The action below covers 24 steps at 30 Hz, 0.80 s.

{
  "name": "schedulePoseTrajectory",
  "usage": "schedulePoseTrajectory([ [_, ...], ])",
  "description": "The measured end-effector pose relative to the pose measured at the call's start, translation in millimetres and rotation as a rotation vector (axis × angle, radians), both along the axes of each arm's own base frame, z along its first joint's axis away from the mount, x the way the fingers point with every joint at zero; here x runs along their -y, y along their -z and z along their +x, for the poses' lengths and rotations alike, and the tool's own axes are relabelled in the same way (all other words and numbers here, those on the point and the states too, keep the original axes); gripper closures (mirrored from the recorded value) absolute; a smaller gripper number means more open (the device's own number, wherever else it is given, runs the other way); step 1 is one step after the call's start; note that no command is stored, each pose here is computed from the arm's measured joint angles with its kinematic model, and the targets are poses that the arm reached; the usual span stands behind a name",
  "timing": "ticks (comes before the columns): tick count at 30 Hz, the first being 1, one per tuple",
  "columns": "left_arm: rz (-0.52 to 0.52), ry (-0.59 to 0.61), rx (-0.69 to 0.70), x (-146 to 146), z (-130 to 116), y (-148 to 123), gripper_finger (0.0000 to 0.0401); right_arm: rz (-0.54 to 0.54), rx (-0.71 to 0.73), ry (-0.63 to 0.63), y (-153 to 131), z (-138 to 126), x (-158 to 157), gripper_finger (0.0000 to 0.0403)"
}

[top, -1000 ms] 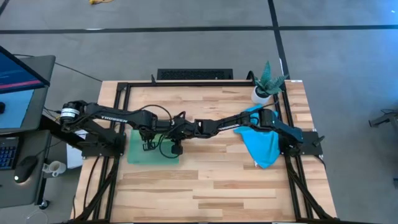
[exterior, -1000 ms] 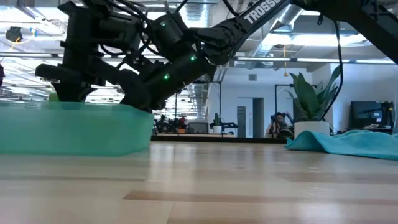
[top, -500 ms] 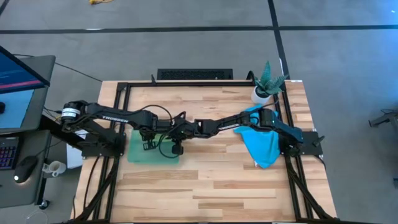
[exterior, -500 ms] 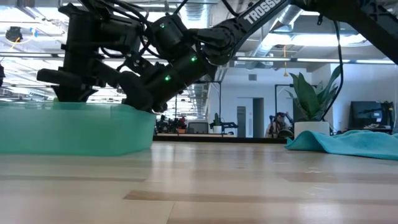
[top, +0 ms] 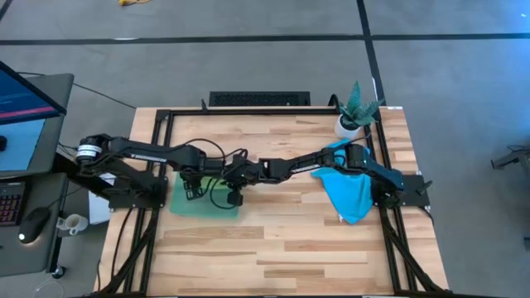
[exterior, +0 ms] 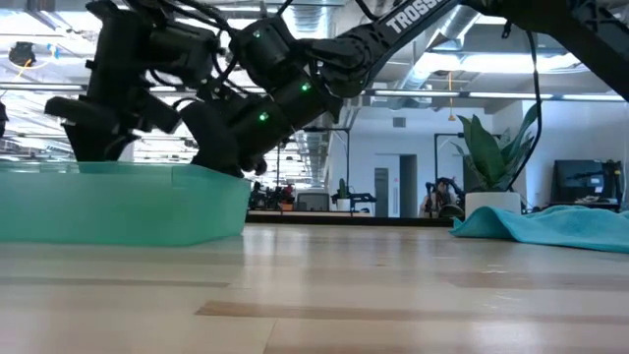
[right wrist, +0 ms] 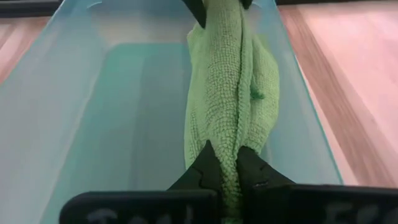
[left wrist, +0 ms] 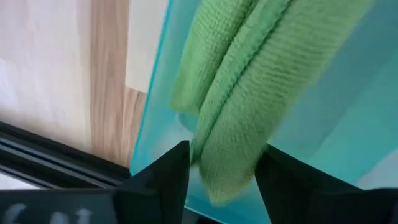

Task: Roll microfiber towels into tight, uniform cylinder then place into a basket
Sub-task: Put the green towel into the green bin

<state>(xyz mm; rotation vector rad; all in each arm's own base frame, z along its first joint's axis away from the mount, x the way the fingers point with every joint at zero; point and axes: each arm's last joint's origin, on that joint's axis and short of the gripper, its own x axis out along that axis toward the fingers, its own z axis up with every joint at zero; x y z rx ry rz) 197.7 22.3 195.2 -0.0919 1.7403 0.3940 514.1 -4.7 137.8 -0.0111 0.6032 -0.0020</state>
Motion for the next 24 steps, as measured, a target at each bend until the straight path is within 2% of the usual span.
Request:
schedulePoseTrajectory([
  [4, 0.009, -0.014, 0.076, 0.6, -6.5, -12.4, 0.0236, 0.014, -0.020, 0.015, -7.7, 3.0, 2.5, 0.0371],
  [9, 0.022, -0.058, 0.190, 1.7, -17.8, -30.0, 0.0236, 0.018, -0.044, 0.021, -15.0, 4.9, 3.4, 0.0381],
  [15, 0.028, -0.107, 0.342, 5.8, -32.6, -49.7, 0.0236, 0.072, -0.085, 0.077, -11.5, 2.5, 10.0, 0.0371],
  [19, 0.046, -0.106, 0.453, 11.3, -38.7, -60.2, 0.0236, 0.063, -0.108, 0.131, -9.2, 0.7, 15.2, 0.0379],
  [24, 0.058, -0.108, 0.515, 15.6, -44.9, -67.0, 0.0236, 0.076, -0.113, 0.146, -8.7, 0.3, 15.6, 0.0372],
])
